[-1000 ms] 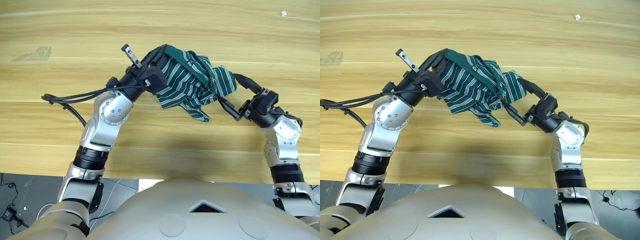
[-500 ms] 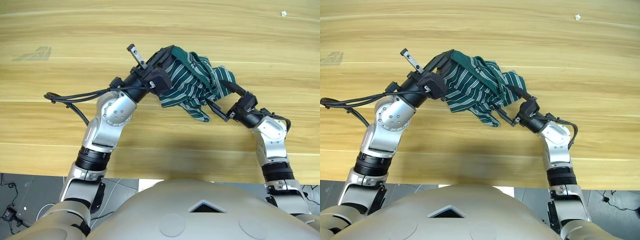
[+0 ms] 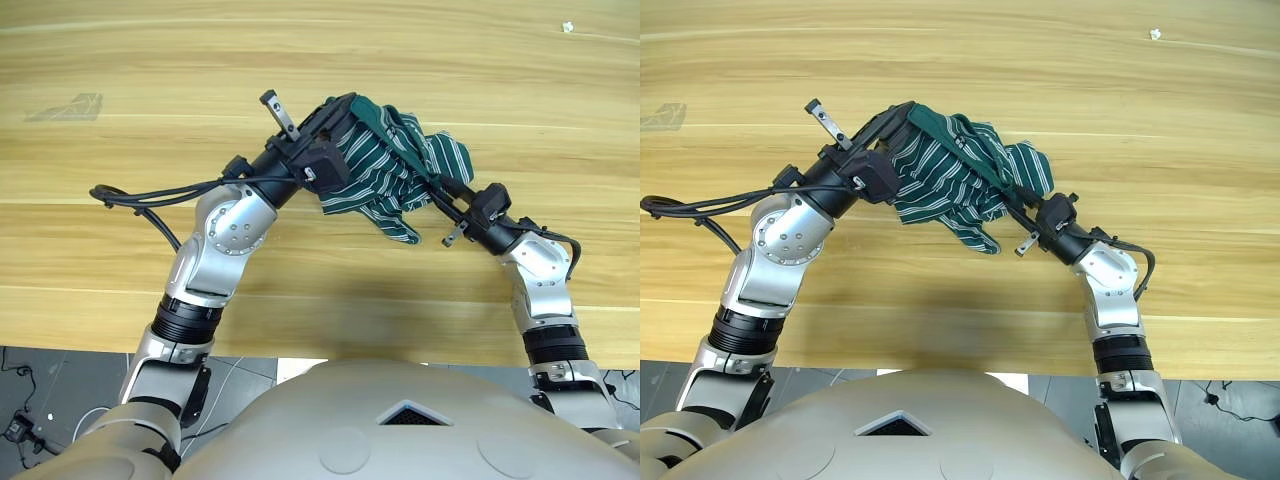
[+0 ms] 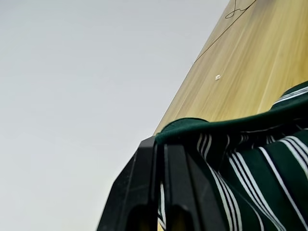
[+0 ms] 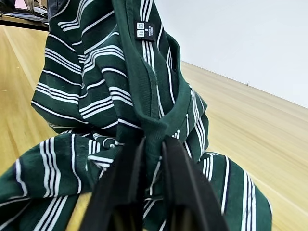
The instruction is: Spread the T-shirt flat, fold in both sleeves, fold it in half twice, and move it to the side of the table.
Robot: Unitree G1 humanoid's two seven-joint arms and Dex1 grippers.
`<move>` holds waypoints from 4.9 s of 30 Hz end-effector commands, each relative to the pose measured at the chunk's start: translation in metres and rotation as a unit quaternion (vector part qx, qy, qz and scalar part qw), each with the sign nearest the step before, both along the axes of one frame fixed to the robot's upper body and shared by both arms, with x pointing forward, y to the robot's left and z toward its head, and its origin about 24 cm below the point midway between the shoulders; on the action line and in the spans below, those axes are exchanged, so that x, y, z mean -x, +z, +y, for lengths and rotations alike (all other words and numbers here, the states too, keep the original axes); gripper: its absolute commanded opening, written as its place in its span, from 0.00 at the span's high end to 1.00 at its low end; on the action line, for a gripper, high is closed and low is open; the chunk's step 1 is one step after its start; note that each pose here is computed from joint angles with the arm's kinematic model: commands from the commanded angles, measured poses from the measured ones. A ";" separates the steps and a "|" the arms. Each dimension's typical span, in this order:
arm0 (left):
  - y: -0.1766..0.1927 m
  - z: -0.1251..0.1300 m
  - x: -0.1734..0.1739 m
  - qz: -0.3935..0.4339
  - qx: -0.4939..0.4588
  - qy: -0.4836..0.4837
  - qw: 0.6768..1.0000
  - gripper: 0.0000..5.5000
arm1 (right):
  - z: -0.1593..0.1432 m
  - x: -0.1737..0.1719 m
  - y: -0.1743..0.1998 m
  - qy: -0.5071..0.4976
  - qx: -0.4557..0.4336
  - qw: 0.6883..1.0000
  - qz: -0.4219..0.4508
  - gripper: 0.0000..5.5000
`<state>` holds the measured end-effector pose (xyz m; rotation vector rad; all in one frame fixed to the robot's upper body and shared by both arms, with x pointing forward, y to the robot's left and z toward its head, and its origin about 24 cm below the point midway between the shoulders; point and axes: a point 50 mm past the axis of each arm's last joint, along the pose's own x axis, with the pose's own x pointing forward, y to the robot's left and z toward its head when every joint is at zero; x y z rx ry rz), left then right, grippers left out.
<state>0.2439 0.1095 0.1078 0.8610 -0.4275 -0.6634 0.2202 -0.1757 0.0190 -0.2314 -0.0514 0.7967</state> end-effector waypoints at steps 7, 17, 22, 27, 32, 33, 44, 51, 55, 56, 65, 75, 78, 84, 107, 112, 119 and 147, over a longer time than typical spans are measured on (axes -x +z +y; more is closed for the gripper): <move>0.013 0.034 -0.007 -0.018 -0.096 0.027 0.995 1.00 | -0.029 -0.030 0.067 0.010 0.108 0.988 -0.111 0.99; 0.183 0.104 -0.073 -0.128 -0.435 0.099 0.886 1.00 | -0.062 -0.119 0.279 -0.020 0.403 0.853 -0.330 0.99; 0.243 0.104 -0.125 -0.206 -0.575 0.202 0.765 1.00 | -0.058 -0.153 0.329 -0.125 0.526 0.758 -0.365 0.99; 0.257 0.122 -0.147 -0.244 -0.636 0.285 0.675 1.00 | -0.056 -0.174 0.335 -0.210 0.627 0.644 -0.384 0.99; 0.251 0.151 -0.150 -0.234 -0.628 0.343 0.659 1.00 | -0.067 -0.179 0.337 -0.269 0.668 0.567 -0.401 0.99; 0.246 0.153 -0.151 -0.228 -0.626 0.339 0.664 1.00 | -0.070 -0.179 0.334 -0.270 0.666 0.569 -0.398 0.99; 0.072 0.130 -0.142 -0.087 -0.632 0.042 0.769 1.00 | -0.054 -0.184 0.214 -0.069 0.648 0.673 -0.350 0.99; 0.020 0.108 -0.059 -0.077 -0.551 -0.081 0.827 1.00 | -0.044 -0.132 0.167 0.084 0.516 0.739 -0.425 0.99; 0.060 0.096 -0.026 -0.117 -0.531 -0.059 0.838 1.00 | -0.045 -0.095 0.180 0.095 0.466 0.754 -0.454 0.99; 0.064 0.093 -0.018 -0.119 -0.530 -0.059 0.838 1.00 | -0.043 -0.084 0.176 0.108 0.454 0.764 -0.445 0.99; 0.002 0.062 0.111 0.093 -0.520 -0.273 0.804 1.00 | -0.014 0.026 0.110 0.313 0.403 0.826 -0.240 0.99; 0.002 0.060 0.148 0.185 -0.504 -0.318 0.782 0.83 | 0.014 0.068 0.085 0.434 0.324 0.832 -0.117 1.00; 0.001 0.061 0.149 0.195 -0.497 -0.318 0.783 0.76 | 0.011 0.067 0.082 0.430 0.327 0.837 -0.084 1.00; 0.002 0.064 0.149 0.262 -0.453 -0.318 0.791 0.58 | 0.002 0.068 0.086 0.426 0.294 0.855 0.019 0.81; -0.030 0.074 0.028 0.215 -0.265 -0.054 0.938 0.22 | -0.027 -0.004 0.059 0.286 0.460 0.840 -0.039 0.65; -0.048 0.070 0.018 0.223 -0.252 -0.047 0.941 0.22 | -0.014 -0.008 0.039 0.309 0.444 0.841 -0.029 0.65; -0.067 0.081 0.015 0.238 -0.255 -0.027 0.937 0.22 | -0.057 -0.012 0.016 0.288 0.519 0.804 0.048 0.65; -0.019 0.062 0.017 0.137 -0.278 -0.060 0.949 0.22 | -0.004 -0.015 0.081 0.231 0.270 0.935 0.007 0.65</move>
